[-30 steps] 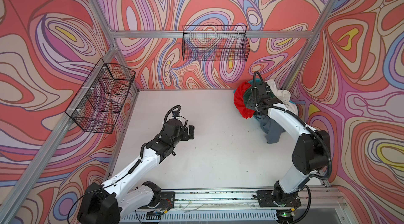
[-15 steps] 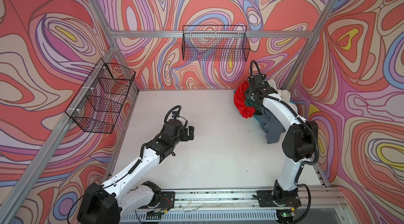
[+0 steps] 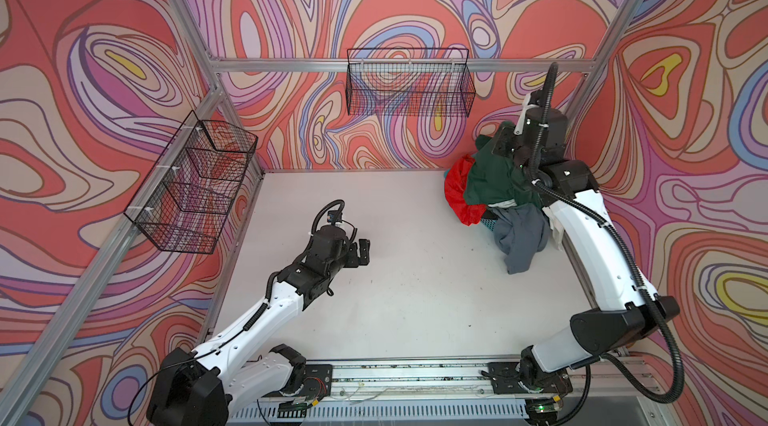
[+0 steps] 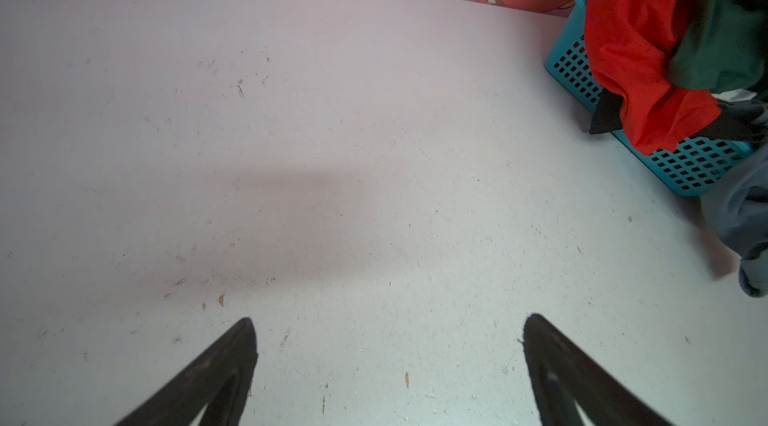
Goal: Fold and stack the t-shirts
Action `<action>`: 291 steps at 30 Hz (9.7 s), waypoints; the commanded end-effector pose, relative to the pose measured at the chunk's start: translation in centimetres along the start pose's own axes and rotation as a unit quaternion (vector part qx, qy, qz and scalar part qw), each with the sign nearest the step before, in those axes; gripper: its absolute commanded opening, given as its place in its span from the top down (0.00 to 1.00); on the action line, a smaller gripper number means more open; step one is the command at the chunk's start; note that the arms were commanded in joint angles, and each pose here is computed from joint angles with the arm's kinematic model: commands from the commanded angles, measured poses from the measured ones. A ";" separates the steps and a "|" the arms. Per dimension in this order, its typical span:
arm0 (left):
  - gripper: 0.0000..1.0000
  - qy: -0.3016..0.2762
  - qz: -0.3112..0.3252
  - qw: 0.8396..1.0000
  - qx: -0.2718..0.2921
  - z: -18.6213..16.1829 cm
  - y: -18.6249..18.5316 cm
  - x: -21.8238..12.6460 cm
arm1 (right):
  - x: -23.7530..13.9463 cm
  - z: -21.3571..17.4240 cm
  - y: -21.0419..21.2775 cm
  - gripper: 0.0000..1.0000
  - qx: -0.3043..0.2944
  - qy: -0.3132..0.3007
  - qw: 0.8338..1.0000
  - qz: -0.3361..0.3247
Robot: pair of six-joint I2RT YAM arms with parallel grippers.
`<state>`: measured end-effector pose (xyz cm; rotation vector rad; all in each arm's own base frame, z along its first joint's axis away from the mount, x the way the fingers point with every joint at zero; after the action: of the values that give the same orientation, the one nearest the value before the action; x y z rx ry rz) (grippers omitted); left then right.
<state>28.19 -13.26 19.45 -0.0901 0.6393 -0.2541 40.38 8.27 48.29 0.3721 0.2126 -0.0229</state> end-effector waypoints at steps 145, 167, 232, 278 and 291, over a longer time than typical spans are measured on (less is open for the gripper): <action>1.00 -0.228 0.157 0.939 0.203 15.3 -10.2 -7.9 | 8.9 -27.2 -6.6 0.02 0.071 0.320 0.945 -0.018; 1.00 -0.168 0.104 0.967 0.158 16.2 -10.8 -4.6 | -1.0 -43.2 6.7 0.29 0.176 0.373 0.886 0.210; 0.08 0.034 0.131 0.989 -0.063 -4.5 3.4 -5.7 | -9.8 -30.9 -12.0 0.30 0.160 0.216 0.946 -0.183; 0.91 0.177 0.040 0.981 -0.061 0.9 2.9 12.2 | 0.2 -32.1 -8.3 0.14 0.046 0.327 0.937 -0.110; 1.00 0.170 0.063 0.980 -0.080 -1.4 3.8 4.0 | 0.3 -31.8 -8.5 0.14 0.042 0.319 0.940 -0.118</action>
<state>34.50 -12.26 15.01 -0.1566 0.9716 -0.1534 33.64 12.46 16.18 0.4422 0.9151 -0.1265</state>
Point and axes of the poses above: each gripper's point midway between its finger pads, its own x axis out along the fingers, its own y axis along the line the jaws close on, z = x × y, the point moved 4 cm from there along -x, back along the fingers, and after that the axes turned 8 degrees about x, right-handed, at the moved point
